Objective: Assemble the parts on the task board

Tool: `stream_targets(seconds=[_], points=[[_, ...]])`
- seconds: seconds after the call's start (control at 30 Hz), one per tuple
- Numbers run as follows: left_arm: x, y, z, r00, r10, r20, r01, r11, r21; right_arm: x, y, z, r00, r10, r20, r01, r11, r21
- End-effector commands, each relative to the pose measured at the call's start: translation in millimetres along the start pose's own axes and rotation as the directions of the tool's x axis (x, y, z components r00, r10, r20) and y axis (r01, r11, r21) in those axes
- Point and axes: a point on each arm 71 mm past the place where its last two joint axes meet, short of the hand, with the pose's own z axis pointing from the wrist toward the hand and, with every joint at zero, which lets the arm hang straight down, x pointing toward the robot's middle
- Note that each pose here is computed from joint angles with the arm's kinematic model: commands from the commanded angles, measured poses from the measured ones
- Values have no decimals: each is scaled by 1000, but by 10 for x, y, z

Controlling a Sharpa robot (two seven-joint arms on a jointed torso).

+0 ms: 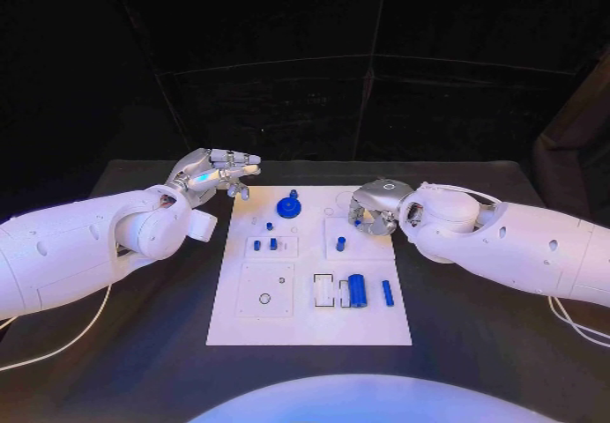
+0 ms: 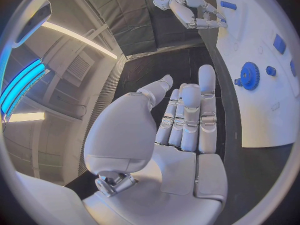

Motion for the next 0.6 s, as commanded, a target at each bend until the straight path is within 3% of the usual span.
stream_targets(seconds=[0.03,0.23,0.6], points=[[7,-12,2,1000,-13,-13,13,1000,4,20,2,5,1000,-17,-12,17,1000,6],[2,-11,-2,1000,-14,-14,14,1000,2,4,8,1,999,-32,20,32,999,10],[-30,-10,-14,1000,-12,-8,12,1000,1,-98,56,-110,989,-6,147,11,1000,-29]])
